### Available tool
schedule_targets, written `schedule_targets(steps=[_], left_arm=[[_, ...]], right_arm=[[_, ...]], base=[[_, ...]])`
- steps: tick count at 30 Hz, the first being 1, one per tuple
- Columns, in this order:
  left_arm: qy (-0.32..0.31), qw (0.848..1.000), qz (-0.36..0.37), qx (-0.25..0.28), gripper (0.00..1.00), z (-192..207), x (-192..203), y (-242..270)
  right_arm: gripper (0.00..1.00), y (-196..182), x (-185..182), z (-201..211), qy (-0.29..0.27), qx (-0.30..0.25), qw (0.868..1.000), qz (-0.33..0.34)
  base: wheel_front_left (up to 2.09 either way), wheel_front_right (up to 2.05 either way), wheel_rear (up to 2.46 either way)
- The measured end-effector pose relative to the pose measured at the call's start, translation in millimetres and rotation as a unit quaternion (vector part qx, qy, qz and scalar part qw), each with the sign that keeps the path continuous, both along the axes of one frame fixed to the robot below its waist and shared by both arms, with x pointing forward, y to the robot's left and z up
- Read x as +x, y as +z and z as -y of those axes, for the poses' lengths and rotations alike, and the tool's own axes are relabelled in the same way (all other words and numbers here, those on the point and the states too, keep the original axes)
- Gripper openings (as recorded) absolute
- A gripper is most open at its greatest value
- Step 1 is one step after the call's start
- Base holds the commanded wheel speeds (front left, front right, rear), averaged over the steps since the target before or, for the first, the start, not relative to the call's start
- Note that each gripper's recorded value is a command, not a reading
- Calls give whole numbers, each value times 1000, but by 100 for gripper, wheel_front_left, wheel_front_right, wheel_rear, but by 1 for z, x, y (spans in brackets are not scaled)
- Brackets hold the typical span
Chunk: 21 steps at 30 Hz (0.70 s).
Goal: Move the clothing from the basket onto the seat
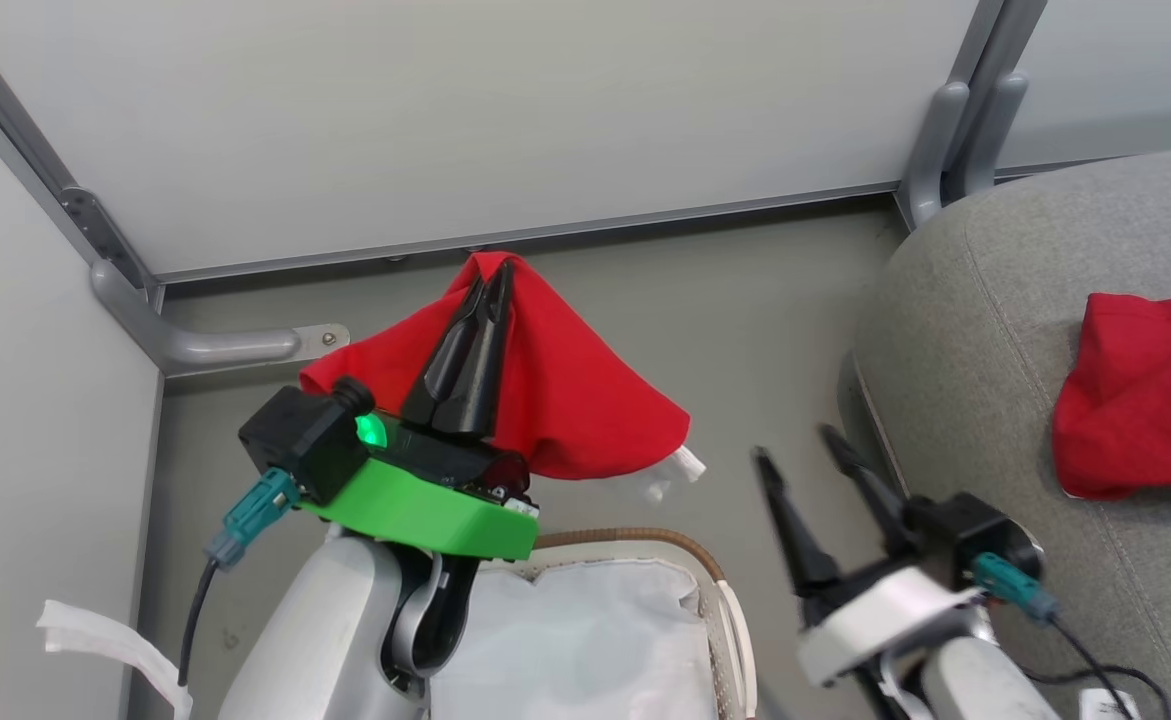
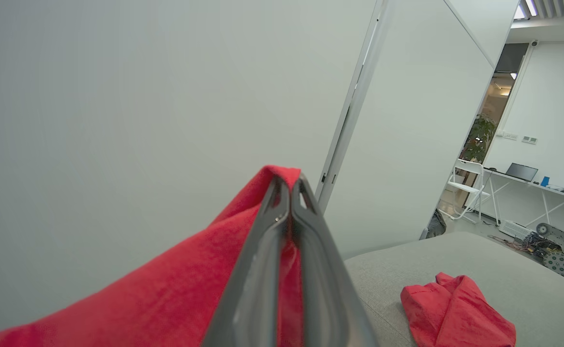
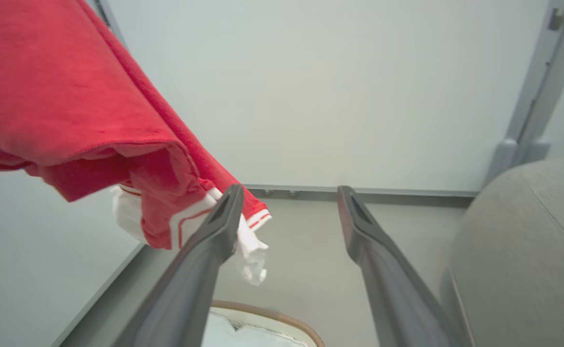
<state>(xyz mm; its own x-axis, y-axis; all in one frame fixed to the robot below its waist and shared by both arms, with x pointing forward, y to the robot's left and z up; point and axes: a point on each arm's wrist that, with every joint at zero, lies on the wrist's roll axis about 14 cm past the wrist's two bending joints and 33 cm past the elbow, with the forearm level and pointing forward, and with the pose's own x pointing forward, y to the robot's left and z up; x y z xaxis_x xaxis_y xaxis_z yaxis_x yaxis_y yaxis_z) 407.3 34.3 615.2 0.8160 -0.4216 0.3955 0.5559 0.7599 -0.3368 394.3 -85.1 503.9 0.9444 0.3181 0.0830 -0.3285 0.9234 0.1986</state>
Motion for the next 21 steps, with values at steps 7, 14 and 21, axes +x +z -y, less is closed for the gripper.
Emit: schedule_targets(steps=[7, 14, 21], left_arm=[[-10, 1000, 6, 0, 0, 7, -6, 4], [-29, 1000, 2, 2, 0, 18, -17, 1], [-37, 999, -4, 8, 0, 22, -26, -4]], right_arm=[[100, 78, -5, -63, 109, 2, 986, 124], [100, 80, -11, -103, 183, -14, 974, 132], [0, 44, -9, -129, 216, -7, 974, 65]], base=[[0, 0, 0], [0, 0, 0], [0, 0, 0]])
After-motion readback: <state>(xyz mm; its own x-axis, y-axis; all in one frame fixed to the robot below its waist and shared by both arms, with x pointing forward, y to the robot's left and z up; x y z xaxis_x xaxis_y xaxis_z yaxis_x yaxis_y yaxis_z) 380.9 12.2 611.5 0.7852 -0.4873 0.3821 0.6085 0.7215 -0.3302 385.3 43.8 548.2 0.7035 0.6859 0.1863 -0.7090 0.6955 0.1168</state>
